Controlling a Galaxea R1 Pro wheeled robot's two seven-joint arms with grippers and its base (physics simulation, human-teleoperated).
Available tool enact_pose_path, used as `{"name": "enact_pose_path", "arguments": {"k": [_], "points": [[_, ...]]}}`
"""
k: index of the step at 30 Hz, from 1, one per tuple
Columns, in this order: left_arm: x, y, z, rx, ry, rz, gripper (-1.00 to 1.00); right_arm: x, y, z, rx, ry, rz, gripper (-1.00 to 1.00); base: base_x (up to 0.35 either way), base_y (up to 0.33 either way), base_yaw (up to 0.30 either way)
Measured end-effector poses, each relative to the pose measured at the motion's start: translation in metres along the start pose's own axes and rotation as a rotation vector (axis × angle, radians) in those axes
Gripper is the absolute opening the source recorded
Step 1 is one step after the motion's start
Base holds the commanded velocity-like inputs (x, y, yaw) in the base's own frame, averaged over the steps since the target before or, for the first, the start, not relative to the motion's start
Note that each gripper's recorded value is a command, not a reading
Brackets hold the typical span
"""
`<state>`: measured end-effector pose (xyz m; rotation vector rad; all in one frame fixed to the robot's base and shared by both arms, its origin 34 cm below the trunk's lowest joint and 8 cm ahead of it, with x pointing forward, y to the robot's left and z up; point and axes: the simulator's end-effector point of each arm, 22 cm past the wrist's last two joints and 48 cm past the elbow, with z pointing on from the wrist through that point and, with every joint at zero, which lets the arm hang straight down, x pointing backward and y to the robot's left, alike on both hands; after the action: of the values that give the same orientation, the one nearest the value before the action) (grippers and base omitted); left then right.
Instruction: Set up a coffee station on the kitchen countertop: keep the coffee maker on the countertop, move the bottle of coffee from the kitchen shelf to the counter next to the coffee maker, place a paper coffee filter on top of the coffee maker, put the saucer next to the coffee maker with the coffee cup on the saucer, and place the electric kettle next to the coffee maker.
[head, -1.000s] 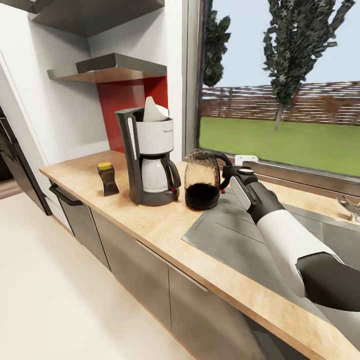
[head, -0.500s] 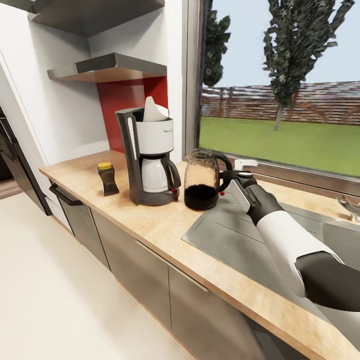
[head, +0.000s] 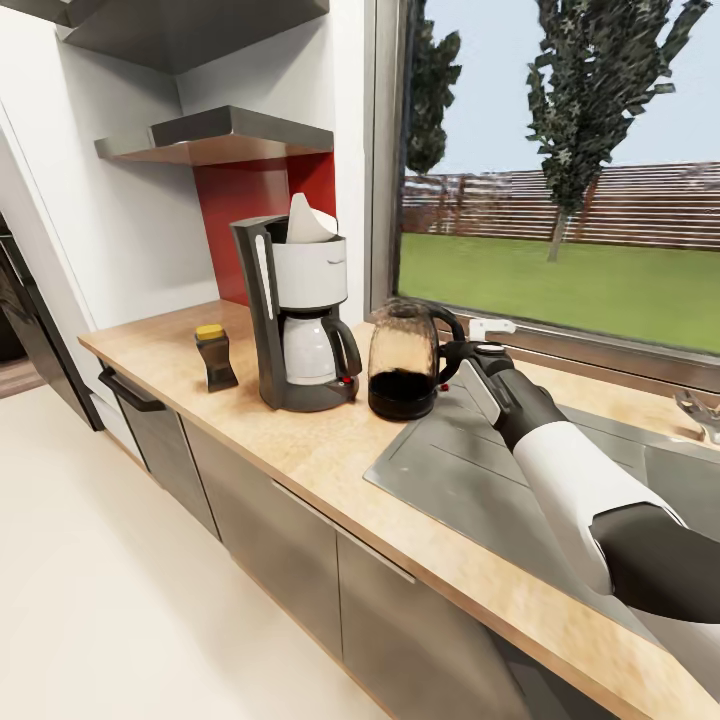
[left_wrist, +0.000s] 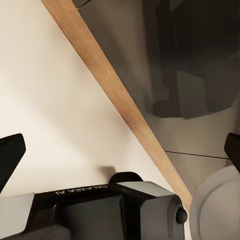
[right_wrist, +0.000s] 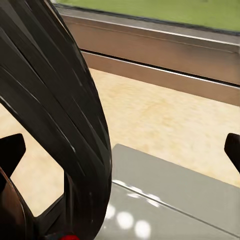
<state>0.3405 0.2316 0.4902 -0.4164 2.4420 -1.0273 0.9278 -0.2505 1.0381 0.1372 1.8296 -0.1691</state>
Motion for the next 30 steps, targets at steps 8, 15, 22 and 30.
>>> {"name": "enact_pose_path", "arguments": {"k": [8,15,22,30], "points": [[0.0,0.0,0.0,0.0,0.0,0.0,1.0,0.0,0.0,0.0,0.0,0.0,0.0,1.0,0.0,0.0,0.0],[0.0002,-0.0003,0.0001,0.002,0.0,0.0,1.0,0.0004,0.0004,0.0003,-0.001,0.001,0.001,1.0,-0.102,0.0,0.0],[0.0001,-0.0007,0.0002,0.004,0.001,-0.001,1.0,0.0006,0.0005,0.0006,-0.001,0.001,0.001,1.0,-0.302,0.0,0.0],[0.0001,-0.0008,0.0002,0.004,0.001,-0.001,1.0,0.0005,0.0005,0.0006,-0.001,0.001,0.001,1.0,-0.329,0.0,0.0]]}}
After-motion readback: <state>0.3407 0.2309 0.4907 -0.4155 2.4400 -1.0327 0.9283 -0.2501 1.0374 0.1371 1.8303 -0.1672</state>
